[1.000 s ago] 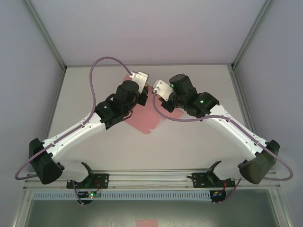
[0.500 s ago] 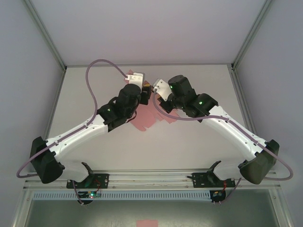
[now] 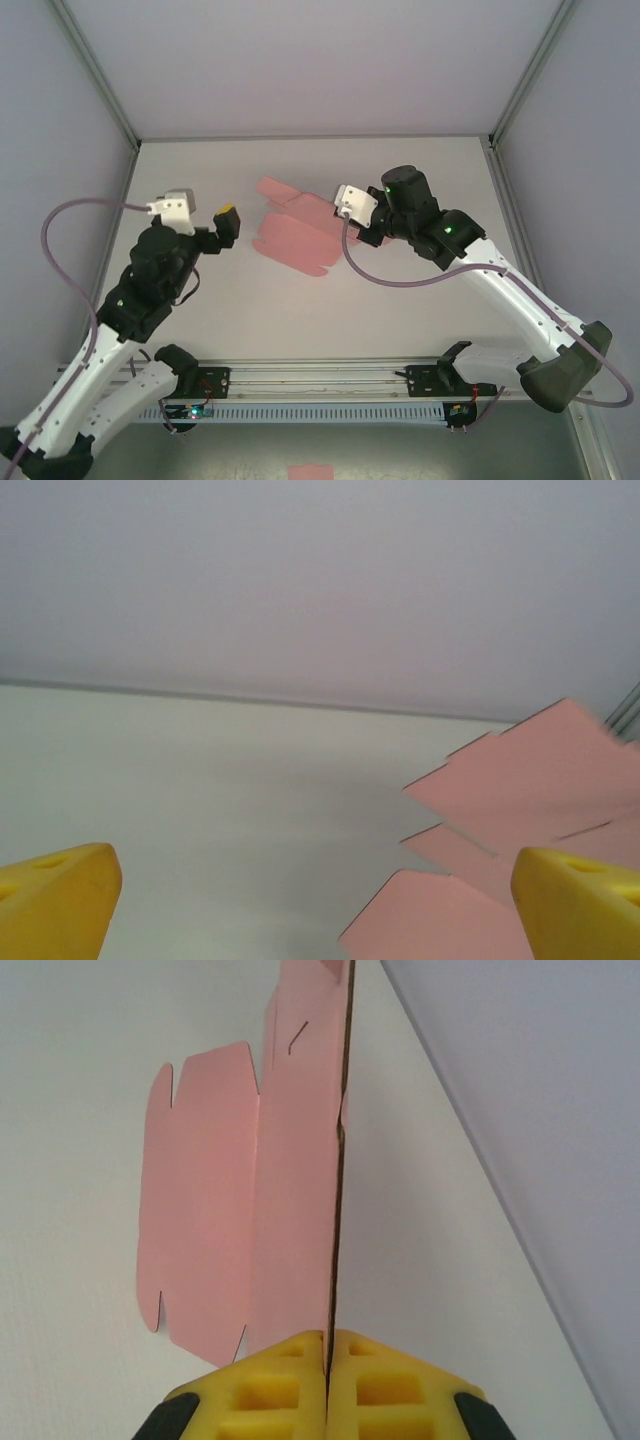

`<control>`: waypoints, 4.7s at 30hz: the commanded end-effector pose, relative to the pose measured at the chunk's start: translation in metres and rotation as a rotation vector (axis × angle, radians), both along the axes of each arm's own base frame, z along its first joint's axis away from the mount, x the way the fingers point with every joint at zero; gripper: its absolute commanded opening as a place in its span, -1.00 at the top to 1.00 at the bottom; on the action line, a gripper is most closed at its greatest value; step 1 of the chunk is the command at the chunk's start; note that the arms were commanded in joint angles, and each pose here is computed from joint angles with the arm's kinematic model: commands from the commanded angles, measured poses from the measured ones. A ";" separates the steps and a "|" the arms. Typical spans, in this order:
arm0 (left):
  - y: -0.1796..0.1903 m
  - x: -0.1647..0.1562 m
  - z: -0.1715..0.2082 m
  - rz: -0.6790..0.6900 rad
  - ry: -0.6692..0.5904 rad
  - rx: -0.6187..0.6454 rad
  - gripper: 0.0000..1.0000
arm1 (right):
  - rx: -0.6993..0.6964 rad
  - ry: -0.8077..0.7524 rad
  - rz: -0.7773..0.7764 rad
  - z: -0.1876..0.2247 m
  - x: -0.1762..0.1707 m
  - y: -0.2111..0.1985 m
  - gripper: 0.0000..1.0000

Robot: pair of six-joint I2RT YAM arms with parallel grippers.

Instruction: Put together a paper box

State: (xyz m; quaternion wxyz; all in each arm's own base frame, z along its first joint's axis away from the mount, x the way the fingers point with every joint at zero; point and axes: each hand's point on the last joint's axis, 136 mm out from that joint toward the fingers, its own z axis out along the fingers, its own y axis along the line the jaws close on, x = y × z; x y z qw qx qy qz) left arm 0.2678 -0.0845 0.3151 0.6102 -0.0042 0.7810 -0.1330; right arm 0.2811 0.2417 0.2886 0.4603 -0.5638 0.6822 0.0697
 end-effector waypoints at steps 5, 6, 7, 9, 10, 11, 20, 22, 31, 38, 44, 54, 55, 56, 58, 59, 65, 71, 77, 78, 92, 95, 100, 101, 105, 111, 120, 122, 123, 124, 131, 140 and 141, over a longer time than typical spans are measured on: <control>-0.059 -0.013 -0.039 -0.442 -0.068 0.078 -0.99 | 0.044 0.030 0.197 0.009 -0.024 0.011 1.00; -0.065 -0.014 -0.037 -0.486 -0.069 0.076 -1.00 | 0.054 0.042 0.214 0.011 -0.026 0.011 1.00; -0.069 -0.012 -0.035 -0.514 -0.068 0.076 -0.99 | 0.061 0.055 0.228 0.013 -0.028 0.011 1.00; -0.075 -0.007 -0.036 -0.562 -0.048 0.102 -0.99 | 0.087 0.075 0.253 0.017 -0.032 0.011 1.00; -0.077 -0.004 -0.037 -0.579 -0.035 0.114 -1.00 | 0.097 0.082 0.272 0.019 -0.034 0.011 1.00; -0.079 -0.001 -0.040 -0.601 -0.023 0.133 -0.98 | 0.107 0.087 0.283 0.022 -0.035 0.010 1.00; -0.088 0.012 -0.044 -0.743 -0.032 0.176 -0.70 | 0.146 0.123 0.293 0.027 -0.034 0.007 1.00; -0.094 0.009 -0.043 -0.790 -0.033 0.160 -0.58 | 0.156 0.121 0.292 0.029 -0.032 0.008 1.00; -0.096 0.013 -0.040 -0.780 -0.018 0.099 0.28 | 0.210 0.133 0.207 0.038 -0.016 0.010 1.00; -0.089 0.026 -0.050 -0.684 0.052 0.044 0.29 | 0.300 0.172 0.095 0.050 -0.001 0.012 1.00; -0.100 0.022 -0.060 -0.747 0.085 0.020 0.25 | 0.310 0.241 0.095 0.043 -0.001 0.014 1.00; -0.108 0.002 -0.066 -0.837 0.097 0.037 0.31 | 0.282 0.311 0.048 0.031 0.008 0.015 1.00; -0.110 0.001 -0.068 -0.843 0.108 0.040 0.39 | 0.281 0.314 0.053 0.030 0.008 0.016 1.00; -0.112 0.000 -0.071 -0.854 0.114 0.044 0.48 | 0.289 0.313 0.050 0.032 0.009 0.017 1.00; -0.117 -0.003 -0.074 -0.879 0.121 0.055 0.55 | 0.295 0.315 0.045 0.034 0.010 0.017 1.00; -0.119 -0.003 -0.077 -0.888 0.131 0.066 0.60 | 0.297 0.318 0.031 0.034 0.012 0.017 1.00; -0.124 0.012 -0.086 -0.795 0.197 0.158 0.75 | 0.268 0.350 -0.007 0.022 0.018 0.017 1.00; -0.133 0.040 -0.088 -0.605 0.204 0.230 0.76 | 0.234 0.302 -0.095 0.012 0.024 0.019 1.00; -0.148 0.071 -0.106 -0.367 0.208 0.263 0.83 | 0.171 0.127 -0.188 -0.013 0.020 0.032 1.00; -0.151 0.075 -0.110 -0.328 0.212 0.277 0.85 | 0.167 0.123 -0.210 -0.015 0.022 0.032 1.00; -0.196 0.087 -0.164 -0.259 0.349 0.122 0.87 | 0.001 0.016 -0.360 -0.074 0.035 0.025 1.00; -0.184 0.085 -0.172 -0.212 0.371 0.116 0.84 | -0.027 0.005 -0.369 -0.080 0.037 0.019 1.00; -0.159 0.079 -0.178 -0.142 0.404 0.129 0.41 | -0.039 0.060 -0.255 -0.092 0.034 0.013 1.00; -0.153 0.075 -0.176 -0.132 0.408 0.124 0.21 | -0.058 0.042 -0.231 -0.094 0.035 0.009 1.00; -0.134 0.057 -0.164 -0.140 0.396 0.105 -0.34 | -0.198 -0.058 -0.115 -0.102 0.031 0.003 1.00; -0.090 0.036 -0.142 -0.039 0.360 0.093 -0.99 | -0.225 -0.275 -0.066 -0.083 0.041 0.014 1.00; 0.015 0.025 -0.130 0.294 0.378 -0.070 -1.00 | -0.408 -0.596 -0.021 -0.097 0.055 0.018 1.00; 0.027 0.026 -0.132 0.309 0.383 -0.109 -1.00 | -0.399 -0.641 -0.026 -0.099 0.056 0.018 1.00; 0.032 0.026 -0.135 0.324 0.389 -0.116 -1.00 | -0.399 -0.644 -0.021 -0.102 0.056 0.019 1.00; 0.035 0.028 -0.137 0.333 0.393 -0.123 -1.00 | -0.399 -0.651 -0.019 -0.105 0.055 0.020 1.00; 0.006 0.061 -0.145 0.096 0.373 -0.104 -1.00 | -0.420 -0.707 -0.025 -0.123 0.054 0.019 1.00; -0.061 0.089 -0.154 -0.419 0.225 0.132 -0.78 | -0.368 -0.583 0.019 -0.139 0.056 0.016 1.00; -0.065 0.090 -0.159 -0.457 0.250 0.156 -0.74 | -0.370 -0.579 0.018 -0.140 0.057 0.015 1.00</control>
